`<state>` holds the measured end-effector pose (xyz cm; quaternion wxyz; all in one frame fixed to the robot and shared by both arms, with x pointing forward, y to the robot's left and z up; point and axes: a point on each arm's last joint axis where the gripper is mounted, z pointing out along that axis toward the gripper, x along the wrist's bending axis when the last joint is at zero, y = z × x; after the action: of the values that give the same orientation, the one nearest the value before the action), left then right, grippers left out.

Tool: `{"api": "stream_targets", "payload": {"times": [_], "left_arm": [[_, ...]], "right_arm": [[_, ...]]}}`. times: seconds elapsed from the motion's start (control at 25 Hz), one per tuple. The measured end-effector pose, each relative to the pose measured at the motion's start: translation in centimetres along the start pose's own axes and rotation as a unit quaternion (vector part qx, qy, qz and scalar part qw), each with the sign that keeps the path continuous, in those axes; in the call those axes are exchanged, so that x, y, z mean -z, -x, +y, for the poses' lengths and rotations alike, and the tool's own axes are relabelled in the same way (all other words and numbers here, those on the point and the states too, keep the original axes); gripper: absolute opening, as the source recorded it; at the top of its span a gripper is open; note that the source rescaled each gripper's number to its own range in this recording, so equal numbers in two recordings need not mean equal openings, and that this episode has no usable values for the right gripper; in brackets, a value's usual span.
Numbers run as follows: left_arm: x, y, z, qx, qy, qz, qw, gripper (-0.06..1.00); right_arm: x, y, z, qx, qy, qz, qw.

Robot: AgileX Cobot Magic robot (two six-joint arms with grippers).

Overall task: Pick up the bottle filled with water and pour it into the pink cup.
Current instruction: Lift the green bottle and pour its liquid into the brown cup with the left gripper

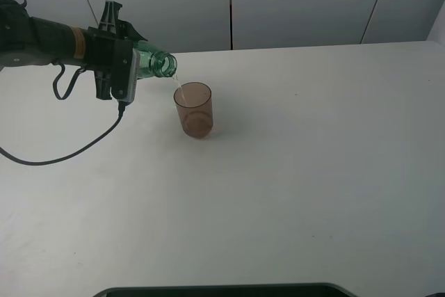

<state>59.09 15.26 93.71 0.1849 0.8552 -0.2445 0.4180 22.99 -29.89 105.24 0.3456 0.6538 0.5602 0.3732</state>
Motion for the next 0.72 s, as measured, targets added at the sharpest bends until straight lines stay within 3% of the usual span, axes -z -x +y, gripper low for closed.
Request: {"api": "stream_targets", "payload": {"times": [0.72], "left_arm": [[-0.01, -0.26, -0.17, -0.001, -0.008, 0.000, 1.000, 0.01]], "right_arm": [[0.00, 0.00, 0.00, 0.000, 0.000, 0.000, 1.000]]}}
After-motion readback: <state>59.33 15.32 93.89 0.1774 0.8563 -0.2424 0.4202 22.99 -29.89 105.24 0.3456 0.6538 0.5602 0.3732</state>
